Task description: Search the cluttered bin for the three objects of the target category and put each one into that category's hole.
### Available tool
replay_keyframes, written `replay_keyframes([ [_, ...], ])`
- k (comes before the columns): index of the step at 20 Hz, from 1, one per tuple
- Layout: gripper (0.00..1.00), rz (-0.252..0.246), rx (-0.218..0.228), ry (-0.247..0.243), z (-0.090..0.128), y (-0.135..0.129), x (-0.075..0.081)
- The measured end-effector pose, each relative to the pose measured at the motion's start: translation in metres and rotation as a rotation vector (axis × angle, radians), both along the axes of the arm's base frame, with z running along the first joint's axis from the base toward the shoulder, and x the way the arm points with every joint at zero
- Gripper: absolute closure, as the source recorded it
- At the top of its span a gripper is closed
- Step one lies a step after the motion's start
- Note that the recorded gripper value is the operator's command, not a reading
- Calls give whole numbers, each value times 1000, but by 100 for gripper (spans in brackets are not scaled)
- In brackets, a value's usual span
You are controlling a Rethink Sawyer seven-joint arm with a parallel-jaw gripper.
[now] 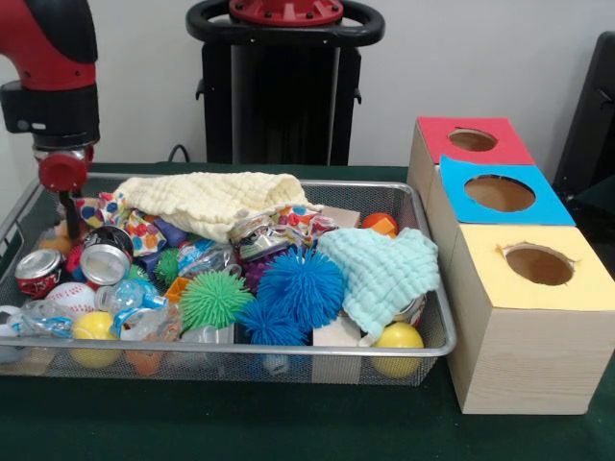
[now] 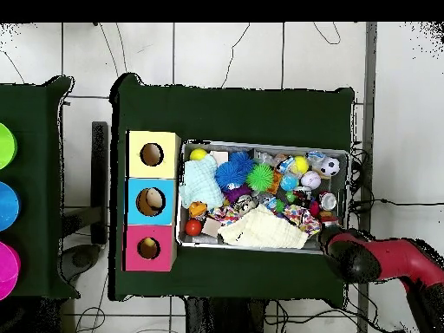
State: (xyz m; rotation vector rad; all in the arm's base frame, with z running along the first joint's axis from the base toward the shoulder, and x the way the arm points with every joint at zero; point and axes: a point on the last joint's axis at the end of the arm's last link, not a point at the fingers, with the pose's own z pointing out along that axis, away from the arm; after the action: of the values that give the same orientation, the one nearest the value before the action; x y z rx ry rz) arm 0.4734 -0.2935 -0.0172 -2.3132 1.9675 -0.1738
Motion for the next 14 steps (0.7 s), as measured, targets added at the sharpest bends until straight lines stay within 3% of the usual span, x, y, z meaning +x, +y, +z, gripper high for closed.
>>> replay_keyframes([
  [7,0,-67,-35,25,60,-18,7],
  [8,0,-77,-50,36,76,-20,10],
  [14,0,-69,-106,43,110,-20,23],
])
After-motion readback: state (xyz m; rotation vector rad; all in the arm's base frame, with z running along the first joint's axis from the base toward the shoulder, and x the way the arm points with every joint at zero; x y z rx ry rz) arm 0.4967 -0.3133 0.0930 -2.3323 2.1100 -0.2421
